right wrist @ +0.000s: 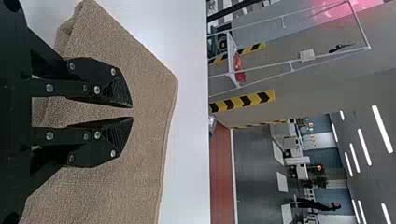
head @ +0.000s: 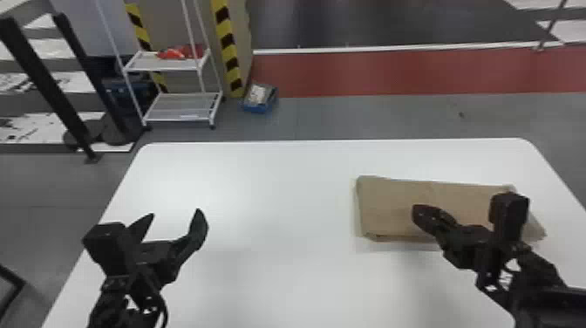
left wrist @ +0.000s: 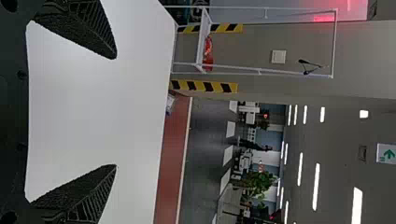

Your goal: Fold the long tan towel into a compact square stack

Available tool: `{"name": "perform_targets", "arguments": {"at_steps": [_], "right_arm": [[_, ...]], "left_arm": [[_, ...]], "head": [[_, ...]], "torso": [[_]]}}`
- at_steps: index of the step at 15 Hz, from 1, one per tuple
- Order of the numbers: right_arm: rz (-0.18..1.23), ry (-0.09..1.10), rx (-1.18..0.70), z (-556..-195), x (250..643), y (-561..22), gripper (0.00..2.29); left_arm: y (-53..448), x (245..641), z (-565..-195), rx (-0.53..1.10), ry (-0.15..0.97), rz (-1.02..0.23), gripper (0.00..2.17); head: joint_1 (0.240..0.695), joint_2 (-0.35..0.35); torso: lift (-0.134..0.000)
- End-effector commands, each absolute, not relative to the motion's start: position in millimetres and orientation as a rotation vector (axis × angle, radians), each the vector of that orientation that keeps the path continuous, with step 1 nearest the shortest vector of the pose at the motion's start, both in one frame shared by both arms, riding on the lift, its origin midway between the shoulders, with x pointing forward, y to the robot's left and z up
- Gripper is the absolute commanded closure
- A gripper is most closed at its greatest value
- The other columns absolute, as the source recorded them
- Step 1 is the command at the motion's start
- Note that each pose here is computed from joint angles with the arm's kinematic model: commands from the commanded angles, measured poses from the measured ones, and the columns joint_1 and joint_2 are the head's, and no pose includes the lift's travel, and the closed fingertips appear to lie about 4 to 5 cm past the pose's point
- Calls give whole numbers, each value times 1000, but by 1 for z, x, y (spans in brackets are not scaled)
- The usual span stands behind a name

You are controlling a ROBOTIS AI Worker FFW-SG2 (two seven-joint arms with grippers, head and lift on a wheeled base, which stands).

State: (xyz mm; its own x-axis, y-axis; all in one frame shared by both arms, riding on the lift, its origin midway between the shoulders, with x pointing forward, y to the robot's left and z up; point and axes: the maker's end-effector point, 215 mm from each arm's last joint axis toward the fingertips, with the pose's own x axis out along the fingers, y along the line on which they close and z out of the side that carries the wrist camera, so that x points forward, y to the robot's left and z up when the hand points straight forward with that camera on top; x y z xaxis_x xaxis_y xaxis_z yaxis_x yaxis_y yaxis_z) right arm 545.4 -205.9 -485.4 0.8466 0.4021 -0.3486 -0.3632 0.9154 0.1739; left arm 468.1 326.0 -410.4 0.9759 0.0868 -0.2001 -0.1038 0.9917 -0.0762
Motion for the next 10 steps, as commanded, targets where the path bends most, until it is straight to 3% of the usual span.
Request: {"name": "perform_targets", "arguments": {"at_steps": [1, 5, 10], "right_arm": [[387, 411, 79, -498, 546, -194, 2017], [366, 479, 80, -517, 540, -191, 2017], [435, 530, 116, -528, 533, -140, 2017]], "left_arm": [[329, 466, -408, -84, 193, 99, 36], [326, 467, -407, -87, 188, 93, 36], [321, 467, -408, -90, 189, 84, 36]], "head": [[695, 120], [695, 143], [695, 163]], "torso": [[-57], [-57], [-57]]}}
